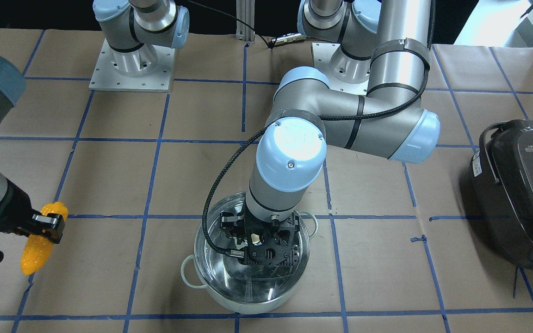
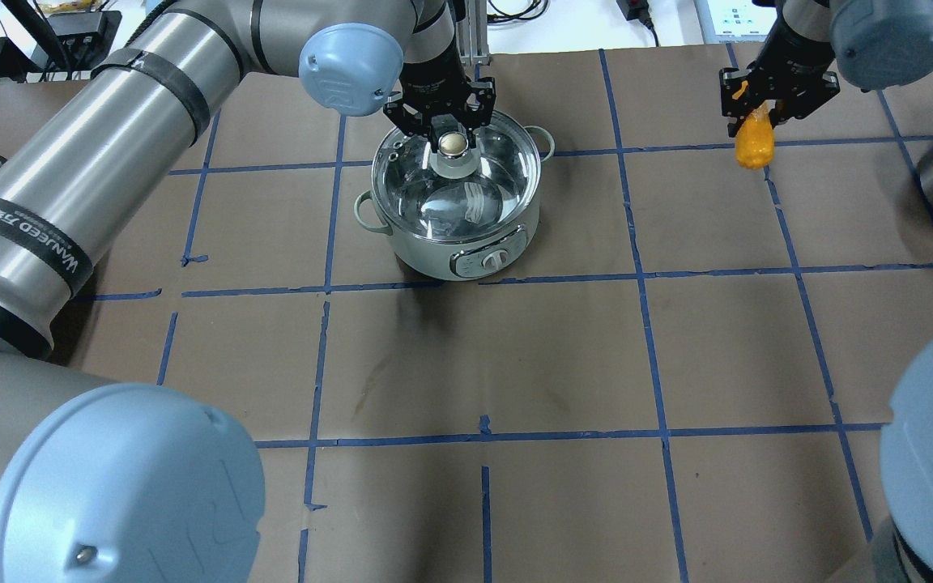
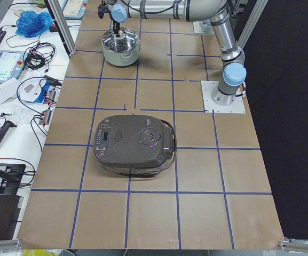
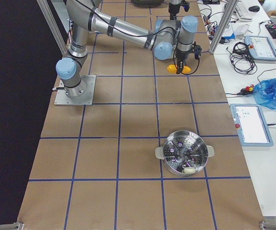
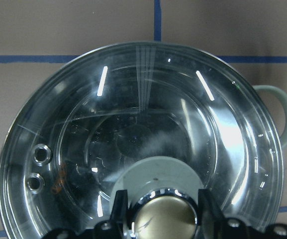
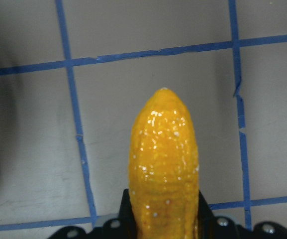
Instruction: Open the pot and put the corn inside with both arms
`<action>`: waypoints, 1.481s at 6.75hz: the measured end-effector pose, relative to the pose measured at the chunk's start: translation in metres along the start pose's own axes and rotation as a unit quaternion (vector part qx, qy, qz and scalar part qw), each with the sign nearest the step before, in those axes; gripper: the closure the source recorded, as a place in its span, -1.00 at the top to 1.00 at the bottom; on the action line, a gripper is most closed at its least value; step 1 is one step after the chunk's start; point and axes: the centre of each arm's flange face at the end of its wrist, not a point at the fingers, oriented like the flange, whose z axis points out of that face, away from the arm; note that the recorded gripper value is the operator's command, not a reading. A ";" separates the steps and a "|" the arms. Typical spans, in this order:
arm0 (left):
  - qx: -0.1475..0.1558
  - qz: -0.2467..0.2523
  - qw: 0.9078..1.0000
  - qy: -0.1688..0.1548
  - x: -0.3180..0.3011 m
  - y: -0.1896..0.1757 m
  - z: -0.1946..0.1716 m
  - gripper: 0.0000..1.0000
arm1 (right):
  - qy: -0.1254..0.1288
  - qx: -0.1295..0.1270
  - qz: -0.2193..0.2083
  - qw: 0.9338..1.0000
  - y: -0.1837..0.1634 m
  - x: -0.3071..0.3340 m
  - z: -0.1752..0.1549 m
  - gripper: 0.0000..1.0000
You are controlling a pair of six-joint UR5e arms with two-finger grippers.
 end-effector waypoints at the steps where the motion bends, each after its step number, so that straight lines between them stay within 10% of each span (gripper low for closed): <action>1: 0.003 0.000 1.000 0.000 0.000 0.003 -0.011 -0.89 | 0.000 0.006 -0.014 1.000 0.011 -0.035 -0.017 -0.85; 6: -0.011 -0.015 1.000 -0.019 -0.213 -0.008 -0.142 -0.88 | -0.011 0.051 -0.043 0.998 0.023 -0.252 0.010 -0.87; 10: -0.011 -0.018 1.000 -0.017 -0.323 -0.024 -0.048 -0.88 | 0.007 0.054 -0.051 0.997 0.028 -0.369 0.095 -0.72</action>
